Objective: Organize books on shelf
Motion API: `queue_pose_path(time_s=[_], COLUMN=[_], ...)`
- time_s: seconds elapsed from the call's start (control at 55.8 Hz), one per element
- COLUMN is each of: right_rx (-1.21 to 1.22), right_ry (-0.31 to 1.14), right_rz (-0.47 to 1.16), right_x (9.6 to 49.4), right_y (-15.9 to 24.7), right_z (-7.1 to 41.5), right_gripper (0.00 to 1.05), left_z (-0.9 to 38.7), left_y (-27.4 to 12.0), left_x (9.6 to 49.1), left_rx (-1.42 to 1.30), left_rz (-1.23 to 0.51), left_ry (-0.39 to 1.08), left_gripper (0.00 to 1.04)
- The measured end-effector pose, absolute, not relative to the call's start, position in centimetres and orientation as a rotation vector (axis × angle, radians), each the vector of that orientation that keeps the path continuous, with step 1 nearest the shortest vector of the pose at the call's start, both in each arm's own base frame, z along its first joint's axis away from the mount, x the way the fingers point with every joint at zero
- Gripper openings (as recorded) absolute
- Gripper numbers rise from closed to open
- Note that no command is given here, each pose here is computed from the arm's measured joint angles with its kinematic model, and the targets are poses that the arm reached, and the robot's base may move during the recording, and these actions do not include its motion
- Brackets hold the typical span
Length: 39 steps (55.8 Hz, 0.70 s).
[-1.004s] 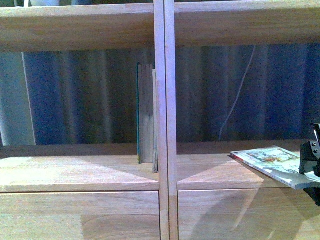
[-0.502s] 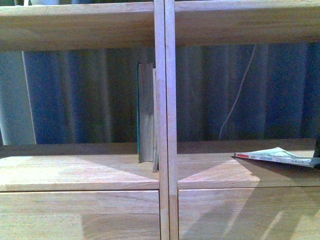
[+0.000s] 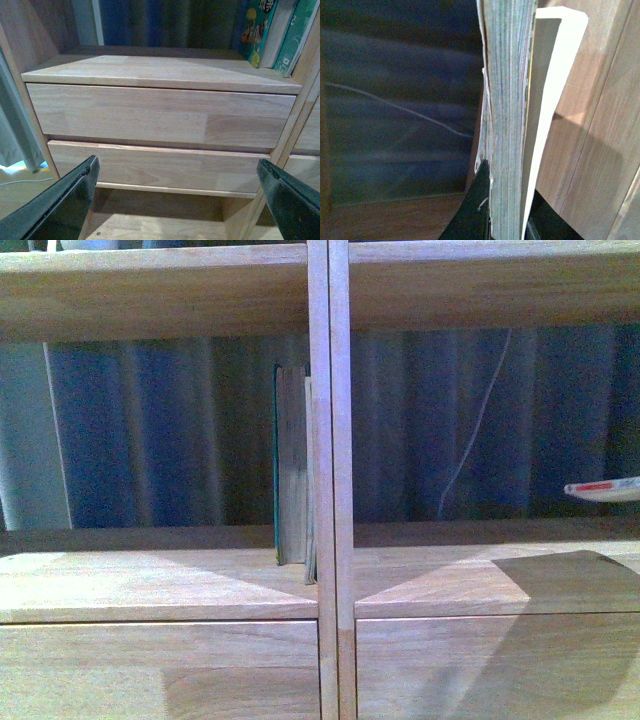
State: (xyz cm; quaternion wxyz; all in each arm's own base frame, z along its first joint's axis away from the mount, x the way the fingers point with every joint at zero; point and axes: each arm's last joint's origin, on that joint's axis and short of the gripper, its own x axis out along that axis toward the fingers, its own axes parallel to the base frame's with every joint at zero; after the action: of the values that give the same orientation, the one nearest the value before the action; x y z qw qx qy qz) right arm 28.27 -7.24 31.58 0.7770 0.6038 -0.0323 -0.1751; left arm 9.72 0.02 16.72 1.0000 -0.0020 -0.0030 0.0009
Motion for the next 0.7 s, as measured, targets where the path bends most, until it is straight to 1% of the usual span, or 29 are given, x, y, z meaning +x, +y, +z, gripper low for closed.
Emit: queue_pose_path(time_s=[0.126,0.359,0.502,0.574,0.699], right_rx=[1.226,1.056,0.991,0.969,0.924], right_ry=[-0.146,-0.271,-0.367,-0.390,-0.436], right_rz=[-0.326,-0.153,-0.088,-0.062,0.073], right_x=[24.9,18.7,15.5,14.9,14.6], right_y=[-7.1,-4.9,-3.5,-2.8,-0.2], right_z=[33.5,36.5,38.2,38.7,40.3], right_gripper=[0.07,0.07,0.07,0.07,0.07], left_z=[16.7,16.7,16.7,16.7,16.7], left_y=[0.0,0.0,0.0,0.0,0.0], left_x=[9.7,9.7,9.7,9.7,9.7], left_rx=[-0.004,-0.004,-0.004,-0.004,-0.004], left_rz=[0.002,0.002,0.002,0.002,0.002], left_ry=[-0.006,-0.006,-0.006,-0.006,-0.006], left_gripper=[0.97,0.97,0.97,0.97,0.97])
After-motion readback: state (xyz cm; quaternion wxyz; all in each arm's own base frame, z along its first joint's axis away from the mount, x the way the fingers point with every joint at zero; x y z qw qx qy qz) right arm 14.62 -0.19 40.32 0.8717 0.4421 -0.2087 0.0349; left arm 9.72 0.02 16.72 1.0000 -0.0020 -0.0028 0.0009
